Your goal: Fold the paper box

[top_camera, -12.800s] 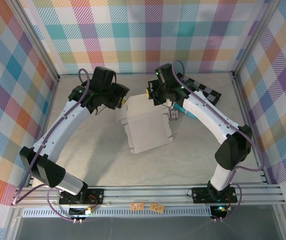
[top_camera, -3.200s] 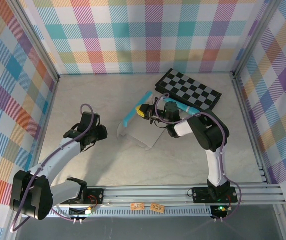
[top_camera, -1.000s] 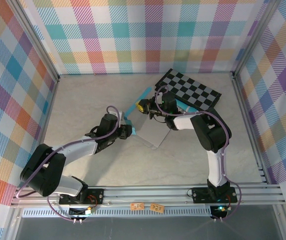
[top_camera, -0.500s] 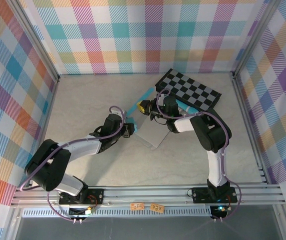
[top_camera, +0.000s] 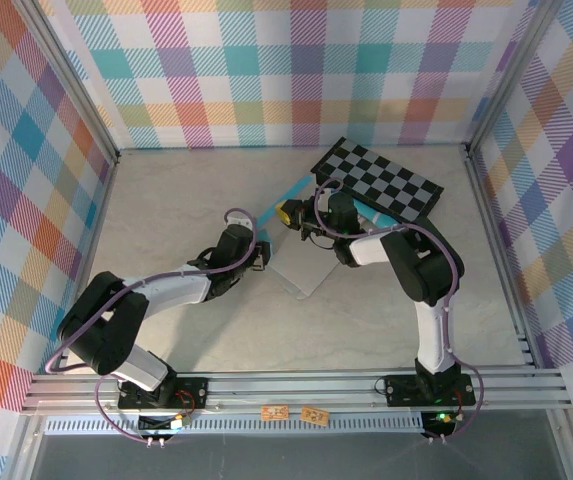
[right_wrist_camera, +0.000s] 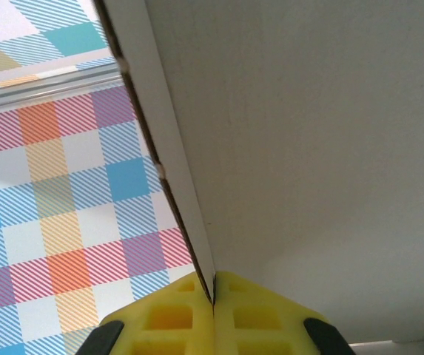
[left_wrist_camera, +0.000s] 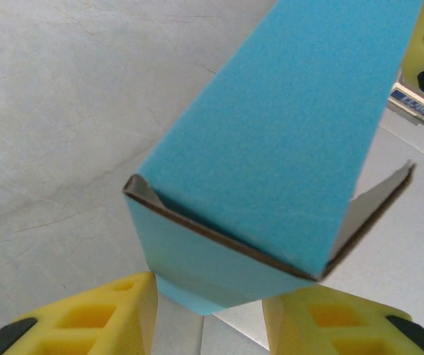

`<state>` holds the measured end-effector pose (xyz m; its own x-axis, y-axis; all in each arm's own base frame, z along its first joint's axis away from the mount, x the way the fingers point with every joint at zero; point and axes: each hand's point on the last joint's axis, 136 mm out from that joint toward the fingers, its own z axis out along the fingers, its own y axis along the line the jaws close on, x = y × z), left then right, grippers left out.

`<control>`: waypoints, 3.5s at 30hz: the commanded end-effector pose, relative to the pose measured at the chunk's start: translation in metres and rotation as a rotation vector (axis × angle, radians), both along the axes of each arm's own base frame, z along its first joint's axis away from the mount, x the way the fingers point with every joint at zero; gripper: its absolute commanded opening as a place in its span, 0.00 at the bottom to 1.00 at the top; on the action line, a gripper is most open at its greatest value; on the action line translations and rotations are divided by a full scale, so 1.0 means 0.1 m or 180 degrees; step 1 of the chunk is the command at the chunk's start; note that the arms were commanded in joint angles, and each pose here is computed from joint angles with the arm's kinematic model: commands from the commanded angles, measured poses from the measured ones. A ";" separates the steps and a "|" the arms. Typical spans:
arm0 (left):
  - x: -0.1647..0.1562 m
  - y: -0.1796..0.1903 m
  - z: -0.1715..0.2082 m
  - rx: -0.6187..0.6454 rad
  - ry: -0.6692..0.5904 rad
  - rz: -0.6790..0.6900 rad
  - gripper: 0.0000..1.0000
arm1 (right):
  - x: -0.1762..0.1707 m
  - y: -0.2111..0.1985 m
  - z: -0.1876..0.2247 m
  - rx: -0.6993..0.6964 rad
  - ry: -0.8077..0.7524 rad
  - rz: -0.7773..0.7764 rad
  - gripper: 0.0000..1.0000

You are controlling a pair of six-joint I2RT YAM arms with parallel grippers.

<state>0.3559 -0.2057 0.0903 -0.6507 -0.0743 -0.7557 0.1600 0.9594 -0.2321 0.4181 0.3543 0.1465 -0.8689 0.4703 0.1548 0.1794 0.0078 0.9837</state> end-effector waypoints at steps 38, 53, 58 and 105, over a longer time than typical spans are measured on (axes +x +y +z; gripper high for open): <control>0.42 -0.11 -0.14 0.0088 -0.0250 0.0405 0.31 | -0.28 0.17 -0.28 -0.0109 0.0677 -0.0052 0.00; 0.54 -0.18 -0.19 0.0092 -0.0297 0.0420 0.07 | -0.31 0.13 -0.28 -0.0122 0.0778 -0.0106 0.00; 0.54 -0.18 -0.21 0.0083 -0.0277 0.0441 0.00 | -0.30 0.12 -0.28 -0.0130 0.0823 -0.0155 0.00; -0.35 0.78 -0.60 0.0463 0.2755 0.0383 0.00 | -0.63 -0.60 0.09 -0.2490 0.1140 0.0337 0.53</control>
<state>0.3482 -0.1442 0.0589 -0.9790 -0.1472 -0.1411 -0.1176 0.9729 -0.1993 0.3646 0.2808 0.1593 -0.8321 0.5510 0.0641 0.4762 0.6504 0.5917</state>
